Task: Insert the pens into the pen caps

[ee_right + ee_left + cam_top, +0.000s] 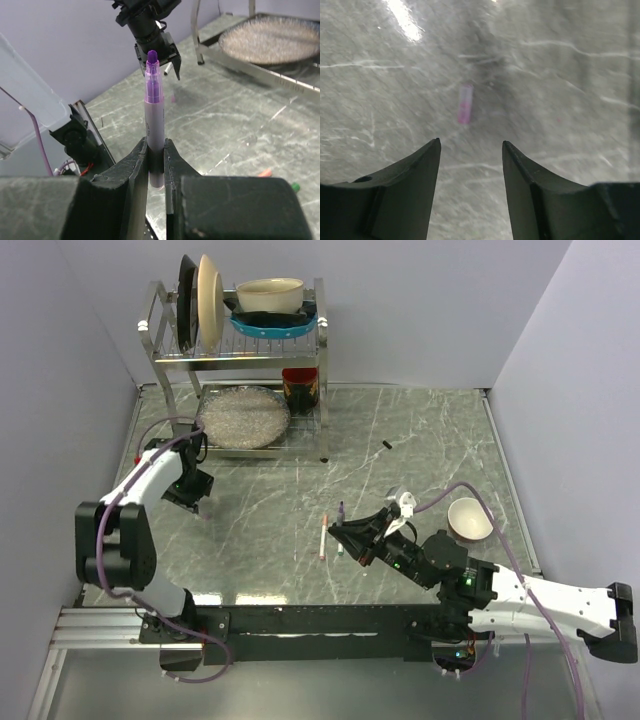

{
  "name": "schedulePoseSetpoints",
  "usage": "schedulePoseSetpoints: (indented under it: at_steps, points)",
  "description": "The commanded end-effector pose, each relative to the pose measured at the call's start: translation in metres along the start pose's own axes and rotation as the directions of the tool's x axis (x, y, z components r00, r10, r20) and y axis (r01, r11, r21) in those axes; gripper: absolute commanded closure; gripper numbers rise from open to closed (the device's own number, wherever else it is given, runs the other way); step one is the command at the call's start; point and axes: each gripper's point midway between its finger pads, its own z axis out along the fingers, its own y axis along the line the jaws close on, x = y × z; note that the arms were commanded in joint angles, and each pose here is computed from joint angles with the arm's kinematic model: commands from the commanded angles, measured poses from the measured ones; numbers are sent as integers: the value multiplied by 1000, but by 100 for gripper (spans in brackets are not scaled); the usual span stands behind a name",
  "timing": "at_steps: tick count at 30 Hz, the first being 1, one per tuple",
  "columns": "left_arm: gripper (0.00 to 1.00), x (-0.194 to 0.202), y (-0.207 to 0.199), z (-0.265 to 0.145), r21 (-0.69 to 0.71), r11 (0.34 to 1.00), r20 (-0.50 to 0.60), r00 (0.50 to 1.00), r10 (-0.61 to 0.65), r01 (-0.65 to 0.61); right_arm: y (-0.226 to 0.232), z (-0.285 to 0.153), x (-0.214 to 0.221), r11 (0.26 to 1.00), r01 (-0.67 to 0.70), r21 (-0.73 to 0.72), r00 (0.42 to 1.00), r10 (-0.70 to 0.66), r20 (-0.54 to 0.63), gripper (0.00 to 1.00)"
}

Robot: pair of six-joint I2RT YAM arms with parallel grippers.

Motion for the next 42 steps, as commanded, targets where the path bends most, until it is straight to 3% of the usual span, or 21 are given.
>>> schedulePoseSetpoints:
  at_steps: [1,15,23,27,28,30,31,35,38,41,42]
  points:
    - [45,-8,2,11,-48,999,49,999,-12,15,4,1,-24,998,-61,14,996,60,61,100]
    - [50,9,9,51,-128,992,4,1000,-9,10,3,-3,-31,999,-48,16,996,46,75,100]
    - [58,15,23,70,-176,984,13,1000,11,-9,5,-4,-38,999,-43,12,996,42,83,100]
    - [74,17,28,74,-189,982,11,1000,19,-16,8,0,-38,999,-43,8,997,43,62,100]
    - [83,18,29,75,-195,981,7,1000,20,-19,9,0,-35,999,-43,2,998,43,46,100]
    - [88,19,29,73,-190,981,-2,999,33,-33,14,2,-36,998,-61,-6,998,61,34,100]
    - [97,20,29,72,-184,982,-8,999,39,-39,14,2,-36,998,-70,-6,997,71,29,100]
    - [99,17,18,55,-95,992,-20,997,80,-82,21,4,-31,989,-147,-22,989,147,9,100]
    - [99,16,0,26,63,991,-18,992,122,-121,24,10,-14,974,-227,-3,972,226,-56,100]
    - [99,23,-26,-18,296,933,0,977,215,-206,34,15,5,957,-289,-33,952,284,-114,100]
    - [99,22,-40,-44,409,886,37,974,223,-218,37,16,9,951,-306,-50,946,298,-127,100]
